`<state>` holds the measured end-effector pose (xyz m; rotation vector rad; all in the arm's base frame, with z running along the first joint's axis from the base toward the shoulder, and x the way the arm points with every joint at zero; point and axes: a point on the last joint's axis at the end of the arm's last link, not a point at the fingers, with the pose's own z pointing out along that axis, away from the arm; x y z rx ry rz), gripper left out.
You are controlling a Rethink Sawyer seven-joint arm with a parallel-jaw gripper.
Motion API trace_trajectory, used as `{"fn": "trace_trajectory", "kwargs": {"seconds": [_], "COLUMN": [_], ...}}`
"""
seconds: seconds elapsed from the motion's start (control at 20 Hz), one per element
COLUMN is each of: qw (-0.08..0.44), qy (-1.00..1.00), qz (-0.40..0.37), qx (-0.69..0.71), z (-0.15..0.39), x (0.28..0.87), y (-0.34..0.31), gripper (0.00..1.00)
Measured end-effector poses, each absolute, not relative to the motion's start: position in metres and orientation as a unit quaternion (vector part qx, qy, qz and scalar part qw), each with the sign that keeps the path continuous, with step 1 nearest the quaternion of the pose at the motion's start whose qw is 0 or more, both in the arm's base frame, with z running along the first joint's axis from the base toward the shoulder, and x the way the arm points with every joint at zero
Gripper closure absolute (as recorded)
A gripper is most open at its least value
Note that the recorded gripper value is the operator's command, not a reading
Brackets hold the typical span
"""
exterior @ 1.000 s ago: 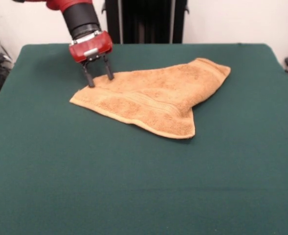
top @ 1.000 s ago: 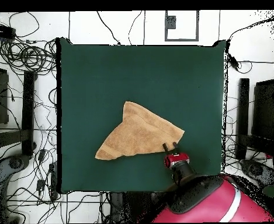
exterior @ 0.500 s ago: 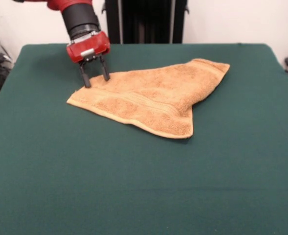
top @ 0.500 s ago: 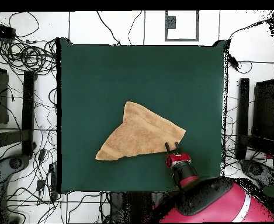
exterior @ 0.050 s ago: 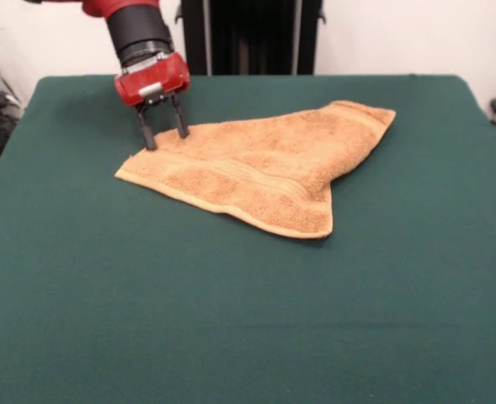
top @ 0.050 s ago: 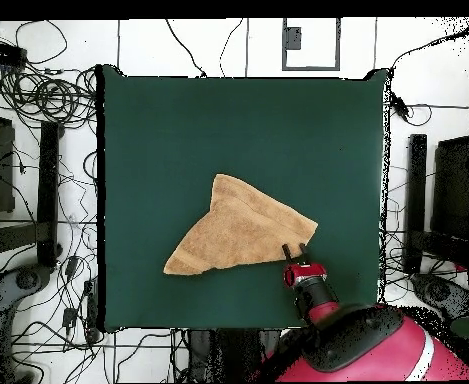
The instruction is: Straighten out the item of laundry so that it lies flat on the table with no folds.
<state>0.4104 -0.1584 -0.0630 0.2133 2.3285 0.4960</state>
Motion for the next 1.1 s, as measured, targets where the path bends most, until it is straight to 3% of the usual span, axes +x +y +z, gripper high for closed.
{"fn": "trace_trajectory", "kwargs": {"seconds": [0.6,1.1], "qw": [0.31,0.297], "qy": [0.929,0.931], "qz": [0.193,0.18], "qx": [-0.063,-0.108], "z": [-0.047,-0.043], "x": [0.402,0.399], "y": [-0.152,-0.173], "gripper": [0.0,0.0]}}
